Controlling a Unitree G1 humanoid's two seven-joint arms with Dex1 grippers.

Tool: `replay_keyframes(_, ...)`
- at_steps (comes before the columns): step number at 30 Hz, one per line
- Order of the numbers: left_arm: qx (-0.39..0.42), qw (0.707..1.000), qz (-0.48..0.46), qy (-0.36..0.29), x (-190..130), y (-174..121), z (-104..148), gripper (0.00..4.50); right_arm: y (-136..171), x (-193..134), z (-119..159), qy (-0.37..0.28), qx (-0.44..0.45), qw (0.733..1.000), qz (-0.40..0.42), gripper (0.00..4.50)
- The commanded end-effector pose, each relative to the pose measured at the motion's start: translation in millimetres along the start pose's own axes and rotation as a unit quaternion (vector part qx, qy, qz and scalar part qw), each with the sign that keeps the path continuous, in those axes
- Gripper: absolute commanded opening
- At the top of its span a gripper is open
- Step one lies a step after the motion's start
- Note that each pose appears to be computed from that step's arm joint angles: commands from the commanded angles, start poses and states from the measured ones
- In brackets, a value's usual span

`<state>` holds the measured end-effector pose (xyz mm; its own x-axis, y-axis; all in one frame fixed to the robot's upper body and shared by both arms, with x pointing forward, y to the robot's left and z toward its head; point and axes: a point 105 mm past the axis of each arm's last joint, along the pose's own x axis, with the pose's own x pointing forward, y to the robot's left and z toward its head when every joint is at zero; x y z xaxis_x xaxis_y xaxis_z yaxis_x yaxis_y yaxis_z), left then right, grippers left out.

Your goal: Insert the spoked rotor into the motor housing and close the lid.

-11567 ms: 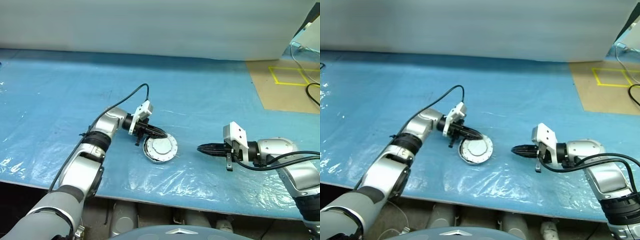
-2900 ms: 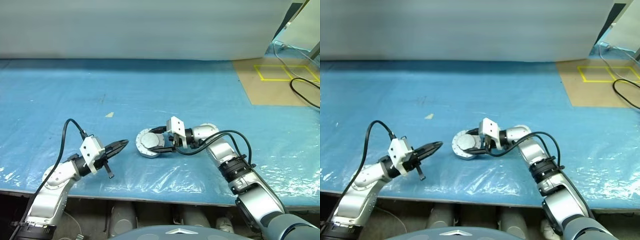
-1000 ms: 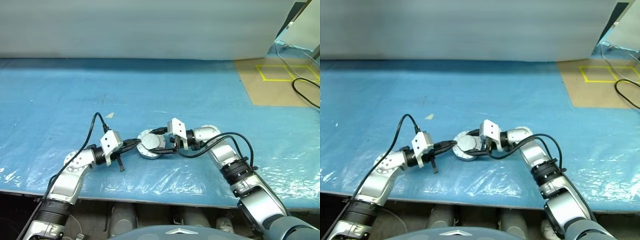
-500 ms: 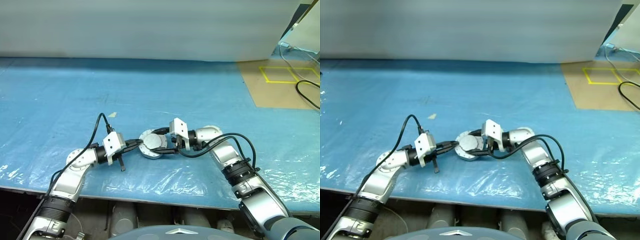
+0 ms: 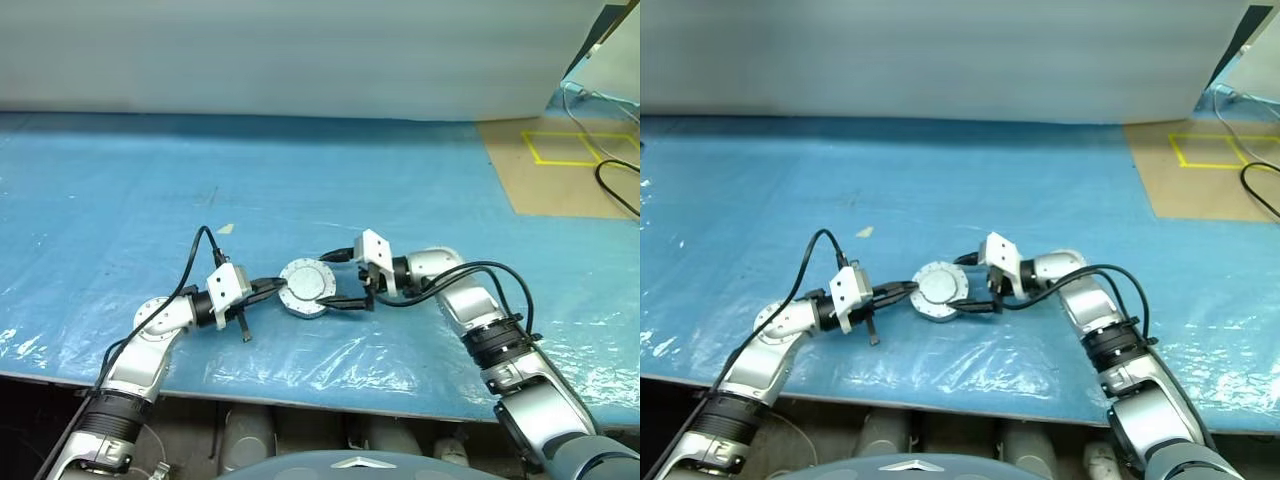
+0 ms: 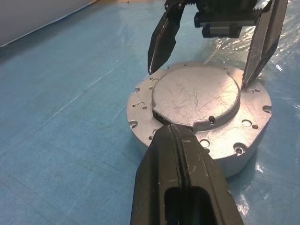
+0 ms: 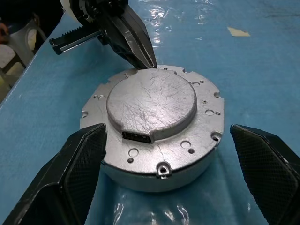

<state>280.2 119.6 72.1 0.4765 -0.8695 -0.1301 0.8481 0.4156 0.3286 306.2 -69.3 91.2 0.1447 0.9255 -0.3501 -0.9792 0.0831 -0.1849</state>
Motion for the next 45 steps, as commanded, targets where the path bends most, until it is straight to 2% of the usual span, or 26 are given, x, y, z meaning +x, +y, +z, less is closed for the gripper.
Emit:
replay_keyframes(1,-0.006,1.0,-0.015,0.002,5,-6,-3,0.0,-6,-16,34,-0.038,-0.03,0.999,-0.02,4.46)
replay_keyframes(6,-0.005,1.0,-0.016,0.003,4,-6,-4,0.0,-13,-35,41,-0.056,0.023,0.997,-0.056,4.46)
replay_keyframes(8,-0.005,1.0,-0.016,0.003,4,-6,-4,0.0,-10,-40,36,-0.069,0.105,0.991,-0.055,4.46)
replay_keyframes(11,-0.004,1.0,-0.016,0.003,4,-5,-4,0.0,-8,-45,23,-0.084,0.259,0.961,-0.054,4.46)
replay_keyframes(13,-0.004,1.0,-0.014,0.003,3,-5,-4,0.0,-4,-46,10,-0.087,0.352,0.931,-0.052,4.46)
replay_keyframes(16,-0.004,1.0,-0.013,0.004,2,-5,-4,0.0,9,-43,-2,-0.075,0.432,0.898,-0.029,4.46)
replay_keyframes(21,-0.003,1.0,-0.013,0.007,0,-5,-4,0.0,18,-28,-13,-0.055,0.484,0.873,-0.023,4.46)
replay_keyframes(28,-0.001,1.0,-0.009,0.005,0,-3,-2,0.0,22,-13,-18,-0.04,0.515,0.856,-0.01,4.46)
replay_keyframes(39,-0.002,1.0,-0.006,0.002,1,-4,-2,0.0,18,5,-3,-0.076,0.491,0.868,0.005,4.46)
replay_keyframes(45,-0.001,1.0,-0.004,0.002,1,-4,-2,0.0,11,11,-2,-0.102,0.504,0.858,-0.009,4.46)
